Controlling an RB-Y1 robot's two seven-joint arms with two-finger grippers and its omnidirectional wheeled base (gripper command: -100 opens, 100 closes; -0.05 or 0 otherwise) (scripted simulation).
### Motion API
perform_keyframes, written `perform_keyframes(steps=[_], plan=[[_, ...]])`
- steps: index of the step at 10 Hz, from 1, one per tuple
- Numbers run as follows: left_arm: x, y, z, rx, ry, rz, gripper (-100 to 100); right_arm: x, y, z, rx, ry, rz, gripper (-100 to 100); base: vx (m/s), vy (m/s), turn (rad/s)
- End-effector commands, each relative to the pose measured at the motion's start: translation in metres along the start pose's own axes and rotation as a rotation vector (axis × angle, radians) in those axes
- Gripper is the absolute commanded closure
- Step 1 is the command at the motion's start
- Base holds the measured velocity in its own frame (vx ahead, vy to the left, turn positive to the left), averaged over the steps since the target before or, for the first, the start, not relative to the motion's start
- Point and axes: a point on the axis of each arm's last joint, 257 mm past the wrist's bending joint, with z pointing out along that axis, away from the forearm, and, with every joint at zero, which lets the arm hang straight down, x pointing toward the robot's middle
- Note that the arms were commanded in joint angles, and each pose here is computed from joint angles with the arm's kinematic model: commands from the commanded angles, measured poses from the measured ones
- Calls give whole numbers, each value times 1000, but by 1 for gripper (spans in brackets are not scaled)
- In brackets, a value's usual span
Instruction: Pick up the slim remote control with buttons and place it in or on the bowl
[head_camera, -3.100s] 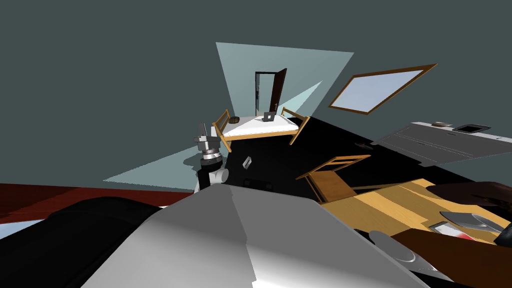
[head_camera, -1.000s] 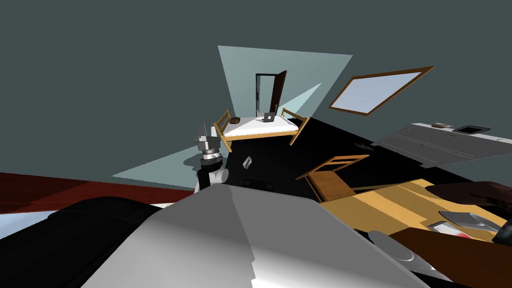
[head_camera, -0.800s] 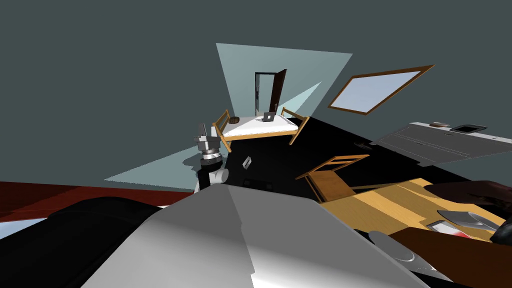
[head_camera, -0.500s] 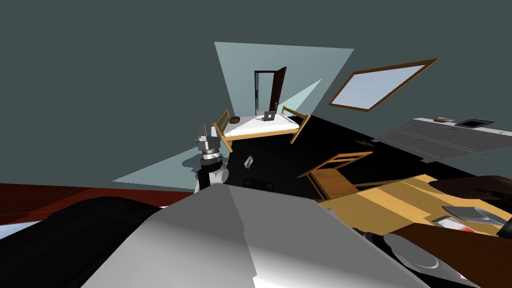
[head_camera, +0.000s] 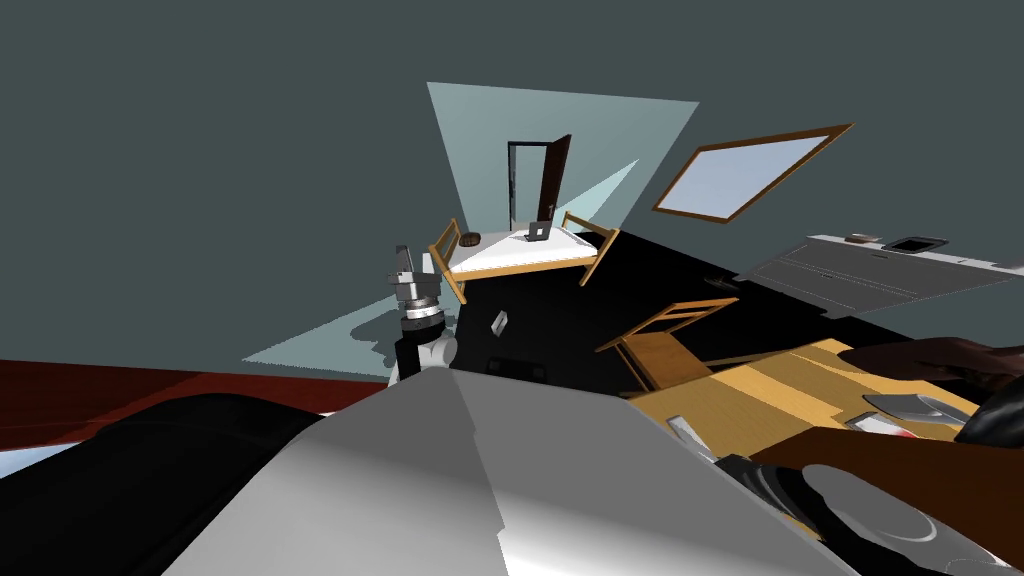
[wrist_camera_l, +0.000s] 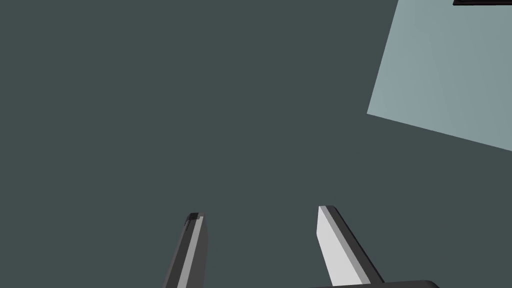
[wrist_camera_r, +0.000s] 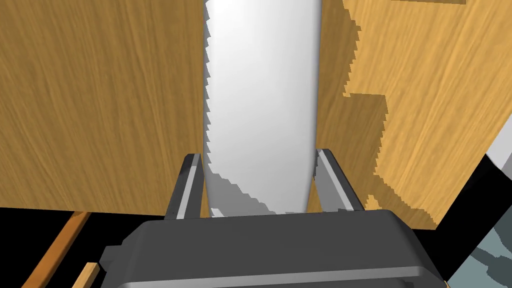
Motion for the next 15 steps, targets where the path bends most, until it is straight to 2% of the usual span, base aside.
perform_keyframes(steps=[1,3,4,5,10,12,15], plan=[[0,0,0,0,0,0,0,-1,-3,-8,-10,6,-37,100,-71,23,-63],[0,0,0,0,0,0,0,-10,4,-15,-48,1,-100,100,-86,-7,-73],[0,0,0,0,0,0,0,-17,14,-17,-83,-5,-141,100,-73,-55,-84],[0,0,0,0,0,0,0,-17,14,-17,-83,-5,-141,100,-53,-49,-11],[0,0,0,0,0,0,0,-35,52,-24,-197,-22,-257,100,-67,-50,-49],[0,0,0,0,0,0,0,-38,51,-29,-202,-21,-266,100,-105,9,-51],[0,0,0,0,0,0,0,-50,35,-35,-162,-27,-233,100,-163,61,-117]])
